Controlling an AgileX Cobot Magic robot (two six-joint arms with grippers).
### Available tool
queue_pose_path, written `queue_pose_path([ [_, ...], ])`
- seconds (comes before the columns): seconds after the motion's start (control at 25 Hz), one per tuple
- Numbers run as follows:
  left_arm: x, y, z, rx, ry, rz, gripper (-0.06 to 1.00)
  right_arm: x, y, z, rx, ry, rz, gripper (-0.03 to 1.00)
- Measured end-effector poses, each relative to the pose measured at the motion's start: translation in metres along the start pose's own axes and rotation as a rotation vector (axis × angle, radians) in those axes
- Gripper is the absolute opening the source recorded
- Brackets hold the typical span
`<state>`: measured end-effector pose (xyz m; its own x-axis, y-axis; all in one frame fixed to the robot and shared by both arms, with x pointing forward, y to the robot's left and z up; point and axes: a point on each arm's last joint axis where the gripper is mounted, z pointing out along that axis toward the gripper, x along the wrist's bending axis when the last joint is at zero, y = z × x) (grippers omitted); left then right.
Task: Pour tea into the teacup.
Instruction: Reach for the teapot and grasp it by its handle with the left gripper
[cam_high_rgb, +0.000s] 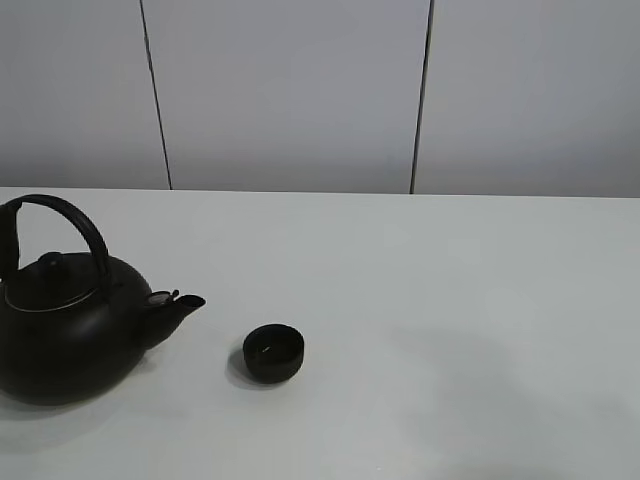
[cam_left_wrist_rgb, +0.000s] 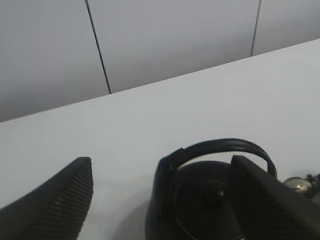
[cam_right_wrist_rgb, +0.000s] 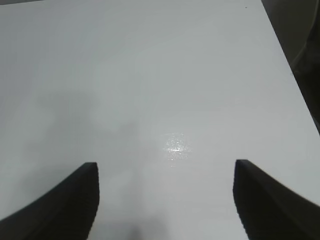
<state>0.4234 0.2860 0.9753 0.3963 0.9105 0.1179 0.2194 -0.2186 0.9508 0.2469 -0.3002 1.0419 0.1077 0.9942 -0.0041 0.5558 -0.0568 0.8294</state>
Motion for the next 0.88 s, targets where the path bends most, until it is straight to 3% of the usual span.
queue_pose_path([
  [0.12,-0.001,-0.014,0.011,0.042,-0.049,-0.020,0.54,0.000,0.000,0.000,0.000,0.000,0.000,0.52],
  [0.24,0.002,-0.027,0.022,0.076,-0.052,-0.024,0.54,0.000,0.000,0.000,0.000,0.000,0.000,0.52],
  [0.56,0.011,-0.048,0.047,0.021,-0.043,-0.054,0.54,0.000,0.000,0.000,0.000,0.000,0.000,0.52],
  [0.88,0.021,-0.050,0.071,-0.017,-0.058,-0.019,0.54,0.000,0.000,0.000,0.000,0.000,0.000,0.52],
])
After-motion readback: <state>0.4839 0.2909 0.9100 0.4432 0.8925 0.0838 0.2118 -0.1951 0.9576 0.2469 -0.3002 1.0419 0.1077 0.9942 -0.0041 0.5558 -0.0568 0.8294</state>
